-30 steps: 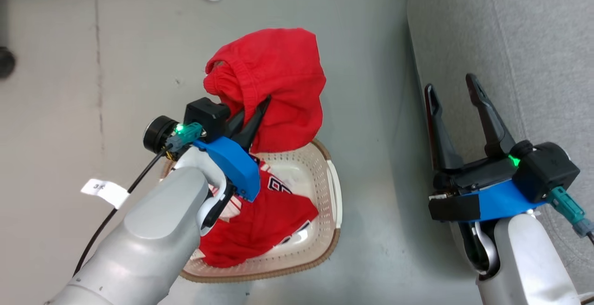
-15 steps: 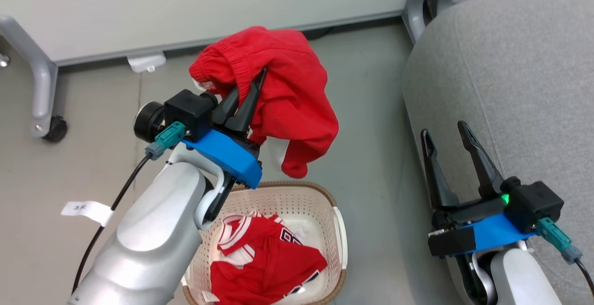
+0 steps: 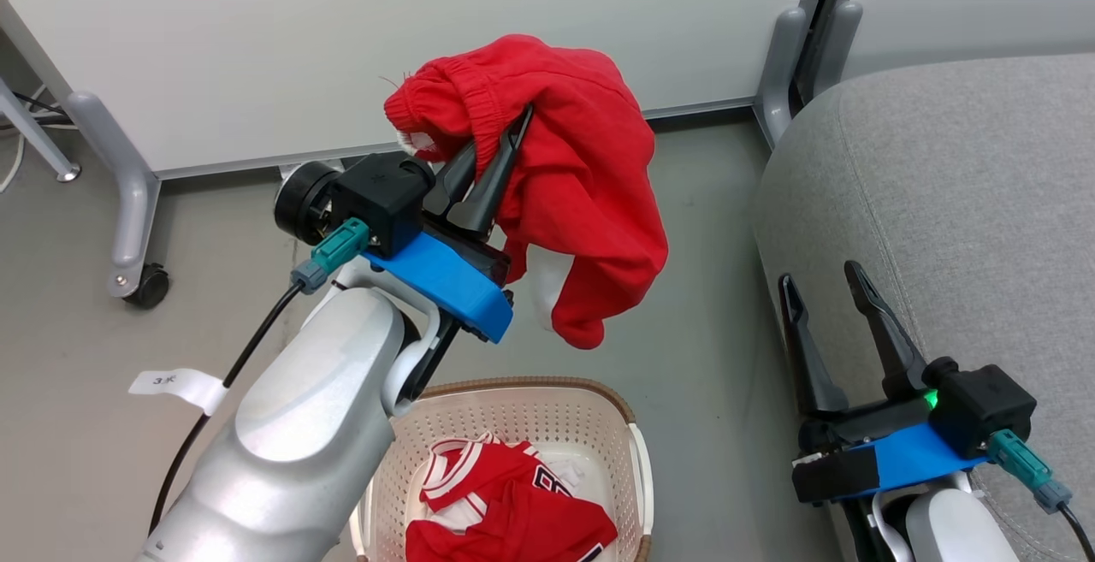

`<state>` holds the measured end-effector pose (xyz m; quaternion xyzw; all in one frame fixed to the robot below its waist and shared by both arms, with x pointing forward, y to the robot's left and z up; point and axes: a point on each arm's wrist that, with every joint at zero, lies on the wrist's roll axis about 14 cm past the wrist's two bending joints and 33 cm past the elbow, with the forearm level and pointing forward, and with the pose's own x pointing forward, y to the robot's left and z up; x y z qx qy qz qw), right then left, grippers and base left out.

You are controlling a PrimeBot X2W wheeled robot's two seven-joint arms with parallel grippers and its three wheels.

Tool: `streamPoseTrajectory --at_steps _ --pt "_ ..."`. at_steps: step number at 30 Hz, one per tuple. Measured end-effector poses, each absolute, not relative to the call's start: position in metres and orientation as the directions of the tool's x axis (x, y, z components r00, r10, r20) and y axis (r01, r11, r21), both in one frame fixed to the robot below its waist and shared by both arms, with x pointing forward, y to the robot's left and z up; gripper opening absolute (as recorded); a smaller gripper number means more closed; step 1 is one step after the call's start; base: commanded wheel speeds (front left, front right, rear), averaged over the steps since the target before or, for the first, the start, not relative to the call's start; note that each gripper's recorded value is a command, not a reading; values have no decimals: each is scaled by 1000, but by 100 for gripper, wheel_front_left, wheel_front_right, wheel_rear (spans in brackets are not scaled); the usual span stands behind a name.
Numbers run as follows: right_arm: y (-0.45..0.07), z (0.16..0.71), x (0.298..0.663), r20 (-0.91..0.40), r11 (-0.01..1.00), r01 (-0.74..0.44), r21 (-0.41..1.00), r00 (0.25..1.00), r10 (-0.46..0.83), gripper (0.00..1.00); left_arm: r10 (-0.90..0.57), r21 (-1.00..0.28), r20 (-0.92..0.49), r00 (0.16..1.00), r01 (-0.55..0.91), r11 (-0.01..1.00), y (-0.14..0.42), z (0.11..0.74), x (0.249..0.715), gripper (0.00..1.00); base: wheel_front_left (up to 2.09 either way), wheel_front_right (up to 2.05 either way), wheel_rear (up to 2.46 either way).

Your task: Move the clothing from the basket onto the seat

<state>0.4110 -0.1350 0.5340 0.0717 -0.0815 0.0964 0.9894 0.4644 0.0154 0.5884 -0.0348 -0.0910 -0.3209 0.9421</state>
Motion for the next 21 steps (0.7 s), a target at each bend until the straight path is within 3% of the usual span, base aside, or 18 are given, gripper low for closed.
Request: streamPoseTrajectory --at_steps 7,14,21 --pt "-116 553 410 231 960 -264 95 944 237 100 -597 -2 200 776 610 792 16 592 462 0 0 0 0" --pt "-59 575 409 286 906 -422 14 870 401 100 -597 -3 203 776 610 792 15 592 462 0 0 0 0" --pt "-22 563 419 236 852 -517 -83 820 521 100 -601 -7 217 769 617 787 11 596 464 0 0 0 0"
